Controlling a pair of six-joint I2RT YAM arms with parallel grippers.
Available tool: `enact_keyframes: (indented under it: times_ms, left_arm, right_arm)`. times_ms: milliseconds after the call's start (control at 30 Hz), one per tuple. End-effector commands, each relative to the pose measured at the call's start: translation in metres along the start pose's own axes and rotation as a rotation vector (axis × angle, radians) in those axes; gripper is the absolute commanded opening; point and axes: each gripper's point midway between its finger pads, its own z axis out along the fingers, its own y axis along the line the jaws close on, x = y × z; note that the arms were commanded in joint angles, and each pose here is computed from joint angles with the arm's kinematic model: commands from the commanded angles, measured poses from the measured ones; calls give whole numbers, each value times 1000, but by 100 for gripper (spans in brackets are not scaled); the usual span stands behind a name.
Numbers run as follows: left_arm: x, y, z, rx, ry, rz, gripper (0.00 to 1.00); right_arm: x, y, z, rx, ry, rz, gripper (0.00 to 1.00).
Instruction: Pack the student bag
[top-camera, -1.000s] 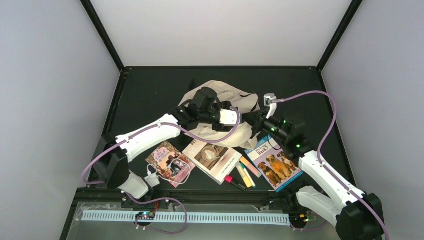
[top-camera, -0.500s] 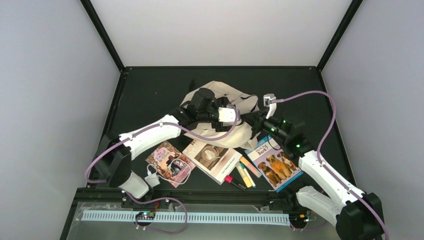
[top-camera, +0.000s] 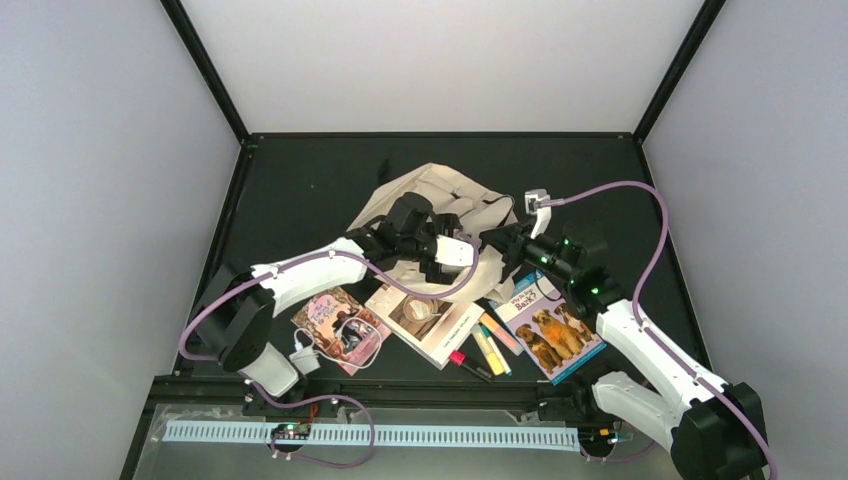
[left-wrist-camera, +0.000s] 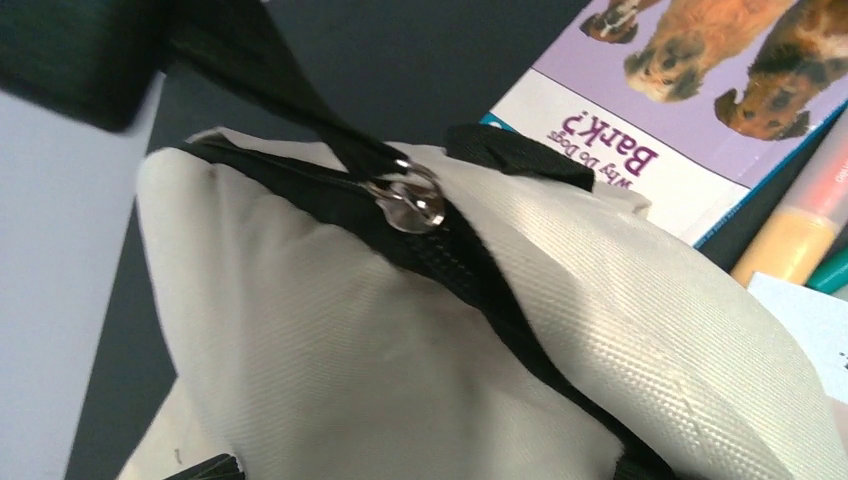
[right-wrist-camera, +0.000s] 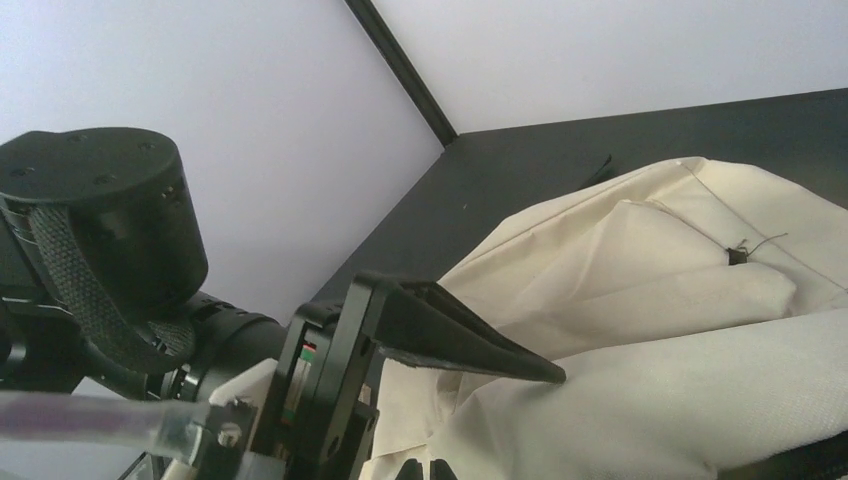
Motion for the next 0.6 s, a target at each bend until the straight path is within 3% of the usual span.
enact_keyframes:
  times_ms: [0, 33, 100, 167, 200, 333, 567]
  left_arm:
    - [7, -24, 11, 85, -15, 26, 96]
    - [5, -21, 11, 76, -17, 12, 88]
    - [1, -12, 11, 50, -22, 0, 62]
    - [-5, -1, 9, 11, -23, 8, 18]
    - [-8, 7, 7, -20, -24, 14, 3]
    - [-12, 22, -6, -65, 0, 25, 2]
    - [-6, 13, -35, -44, 87, 139, 2]
  right_arm:
    - [-19, 12, -3, -17, -56, -48, 1]
    - [-19, 11, -3, -13, -55, -49, 1]
    - [-18, 9, -3, -7, -52, -44, 1]
    - [-18, 6, -4, 2, -52, -40, 1]
    - [-18, 2, -4, 16, -55, -42, 1]
    - [-16, -18, -8, 88, -57, -39, 1]
    - [-27, -73, -20, 261, -110, -20, 1]
